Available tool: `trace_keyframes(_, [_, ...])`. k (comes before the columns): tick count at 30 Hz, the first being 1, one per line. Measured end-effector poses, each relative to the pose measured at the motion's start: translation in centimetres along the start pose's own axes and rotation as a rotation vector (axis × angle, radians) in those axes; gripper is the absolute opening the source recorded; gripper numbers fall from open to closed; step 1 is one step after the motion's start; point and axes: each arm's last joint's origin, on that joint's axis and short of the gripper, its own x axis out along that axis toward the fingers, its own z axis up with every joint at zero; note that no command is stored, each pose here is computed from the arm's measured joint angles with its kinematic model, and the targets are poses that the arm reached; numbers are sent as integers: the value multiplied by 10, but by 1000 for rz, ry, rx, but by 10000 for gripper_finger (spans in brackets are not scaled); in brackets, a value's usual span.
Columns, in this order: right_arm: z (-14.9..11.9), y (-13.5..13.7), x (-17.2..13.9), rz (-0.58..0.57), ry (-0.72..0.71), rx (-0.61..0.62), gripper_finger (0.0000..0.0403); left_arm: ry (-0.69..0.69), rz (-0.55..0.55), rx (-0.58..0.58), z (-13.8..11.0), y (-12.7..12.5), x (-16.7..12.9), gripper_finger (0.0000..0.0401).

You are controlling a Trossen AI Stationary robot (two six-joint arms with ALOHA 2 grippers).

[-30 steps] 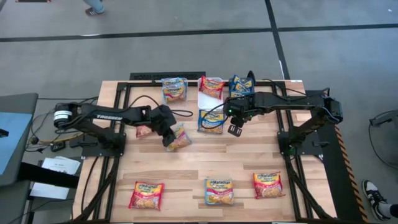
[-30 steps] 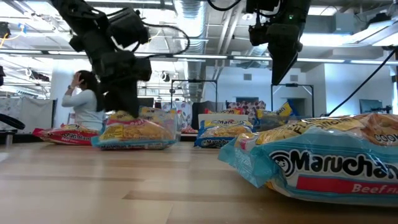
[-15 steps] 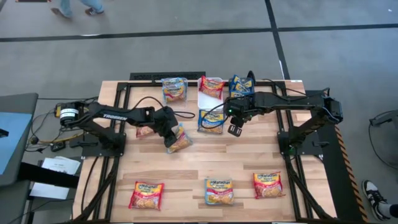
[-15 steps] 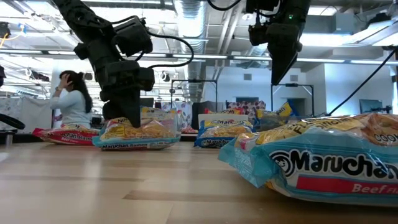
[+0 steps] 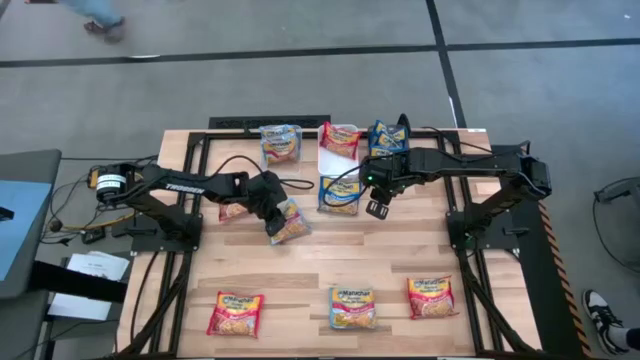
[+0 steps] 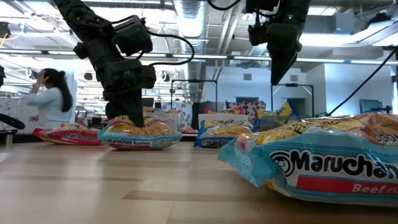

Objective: Sort Maruchan noodles
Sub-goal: Put the light blue noodle pack into the transparent bin

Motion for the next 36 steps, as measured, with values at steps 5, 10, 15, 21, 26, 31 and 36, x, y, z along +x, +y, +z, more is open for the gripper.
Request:
trace_keyframes(5, [0,0,0,0,0,0,113,-25,-12,27,2,-3,0,2])
trace_keyframes(10, [0,0,0,-1,-2,1,113,-88,-21,89,3,-13,-9,0])
trace_keyframes(15, [4,-1,0,1,-34,9,113,-198,23,147,8,-19,-28,0])
trace_keyframes(21, [9,-7,1,-1,-73,37,113,-383,267,279,17,-15,-59,0])
trace_keyframes(26, [12,-16,2,-10,-87,69,113,-509,572,390,27,-3,-86,0])
trace_keyframes(31, [16,-24,2,-17,-110,100,113,-574,731,484,39,13,-104,0])
trace_keyframes(36, [17,-32,3,-27,-117,123,113,-517,842,602,43,29,-110,0])
